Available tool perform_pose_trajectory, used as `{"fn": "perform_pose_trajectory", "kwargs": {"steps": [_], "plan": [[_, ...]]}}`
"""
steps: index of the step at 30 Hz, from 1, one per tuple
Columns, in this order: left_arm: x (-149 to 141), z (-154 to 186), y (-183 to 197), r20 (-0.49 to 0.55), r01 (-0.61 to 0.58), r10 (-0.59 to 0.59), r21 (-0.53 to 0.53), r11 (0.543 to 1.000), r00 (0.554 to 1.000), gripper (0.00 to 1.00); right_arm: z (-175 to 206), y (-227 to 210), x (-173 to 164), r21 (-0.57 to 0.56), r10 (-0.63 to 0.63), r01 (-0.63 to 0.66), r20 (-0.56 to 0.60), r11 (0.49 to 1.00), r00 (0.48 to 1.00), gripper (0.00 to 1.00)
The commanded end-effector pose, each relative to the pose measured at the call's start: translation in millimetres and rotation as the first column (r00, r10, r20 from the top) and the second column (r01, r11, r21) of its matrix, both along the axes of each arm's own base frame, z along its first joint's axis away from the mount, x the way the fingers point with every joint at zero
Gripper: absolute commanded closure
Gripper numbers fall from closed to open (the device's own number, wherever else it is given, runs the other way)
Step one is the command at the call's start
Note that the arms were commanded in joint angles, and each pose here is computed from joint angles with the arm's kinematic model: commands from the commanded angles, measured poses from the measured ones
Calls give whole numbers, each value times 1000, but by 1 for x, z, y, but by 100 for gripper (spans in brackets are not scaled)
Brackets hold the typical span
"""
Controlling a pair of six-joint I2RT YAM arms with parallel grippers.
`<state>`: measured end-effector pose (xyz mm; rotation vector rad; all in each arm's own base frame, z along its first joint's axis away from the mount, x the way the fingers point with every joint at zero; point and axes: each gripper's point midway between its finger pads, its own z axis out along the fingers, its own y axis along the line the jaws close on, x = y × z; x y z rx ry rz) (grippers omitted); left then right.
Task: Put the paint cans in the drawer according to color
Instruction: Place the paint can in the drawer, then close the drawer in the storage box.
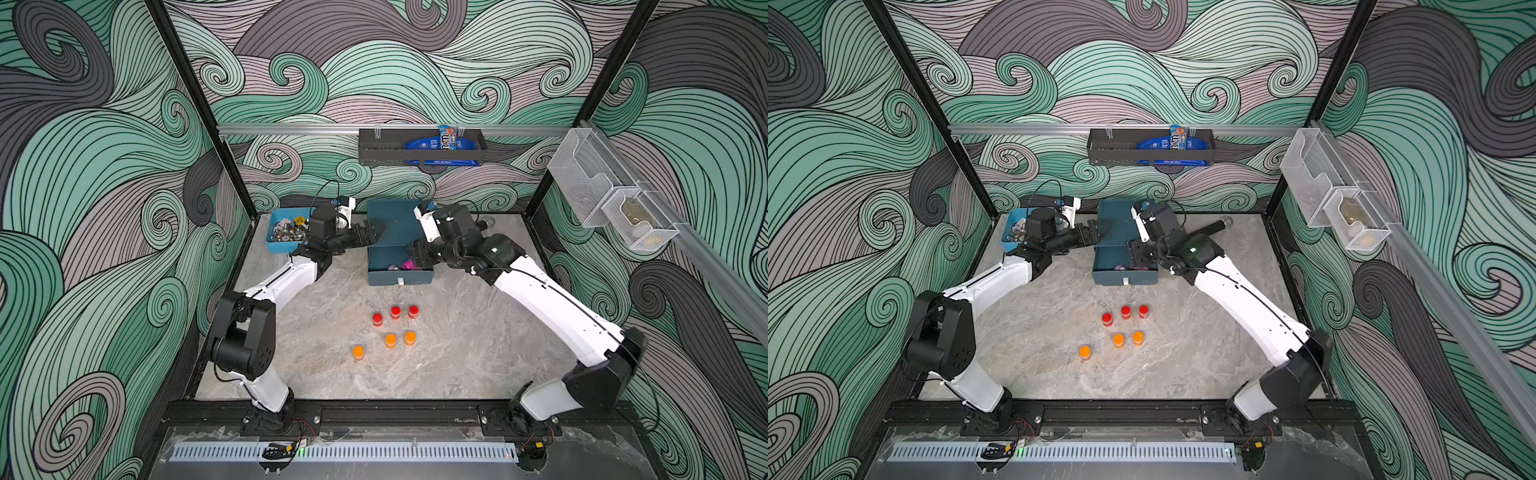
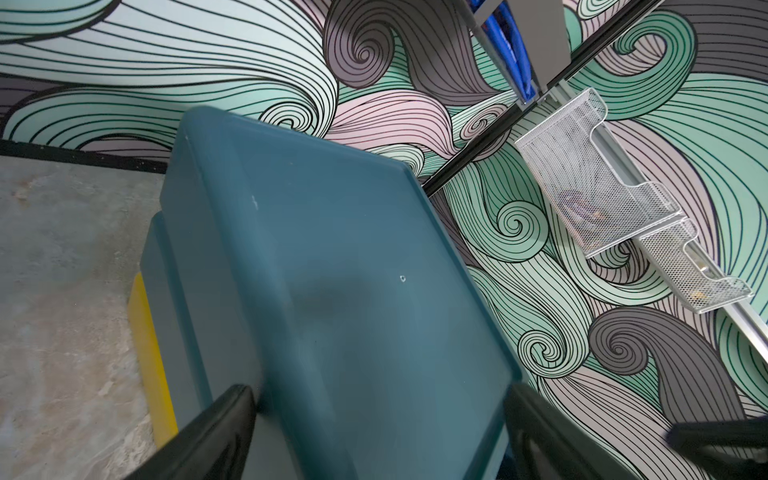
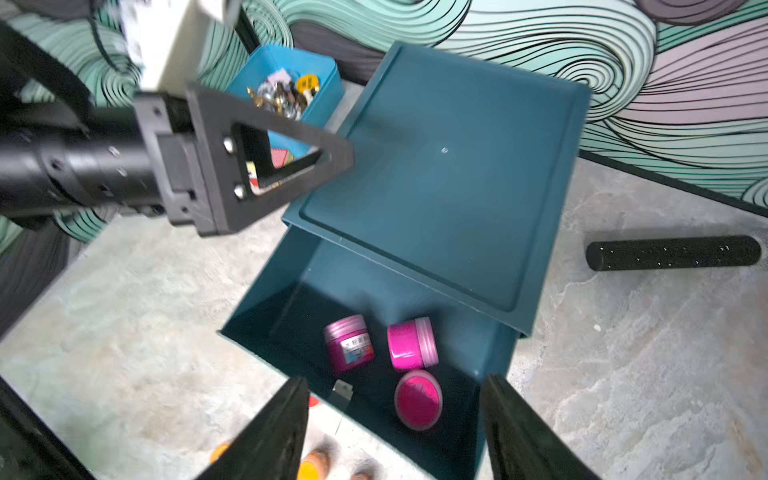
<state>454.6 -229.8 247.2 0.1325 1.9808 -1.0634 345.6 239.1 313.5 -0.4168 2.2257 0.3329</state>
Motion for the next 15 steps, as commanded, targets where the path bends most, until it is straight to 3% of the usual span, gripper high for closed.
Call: {"fn": "perform_pose_trajectory", "kwargs": {"steps": [1,2,3,4,5,6,10,15], "plan": [[-7,16,-5,44,28,-27,-13,1000,999,4,-6,-27,0,23,-119,119,-21,993,993,65],[-7,16,-5,44,28,-27,-12,1000,999,4,-9,-34,-3,31,-140,141,-29,990,990,67],[-8,16,-4,45,27,-26,-9,1000,999,4,-12,-40,-7,35,-157,158,-33,987,987,61],[-8,16,-5,47,26,-26,-8,1000,999,4,-15,-45,-10,38,-169,170,-33,985,985,44],[-9,16,-5,46,26,-26,-6,1000,999,4,-17,-50,-14,47,-184,185,-26,982,983,18],[-10,15,-5,45,27,-26,-6,1000,999,4,-19,-56,-18,61,-202,203,-19,977,979,3],[-10,15,-6,45,30,-30,-7,1000,999,4,-26,-65,-35,176,-184,183,-15,967,983,0],[-11,16,-6,48,30,-29,-7,1000,998,4,-37,-62,-51,396,-70,81,-43,915,997,0]]}}
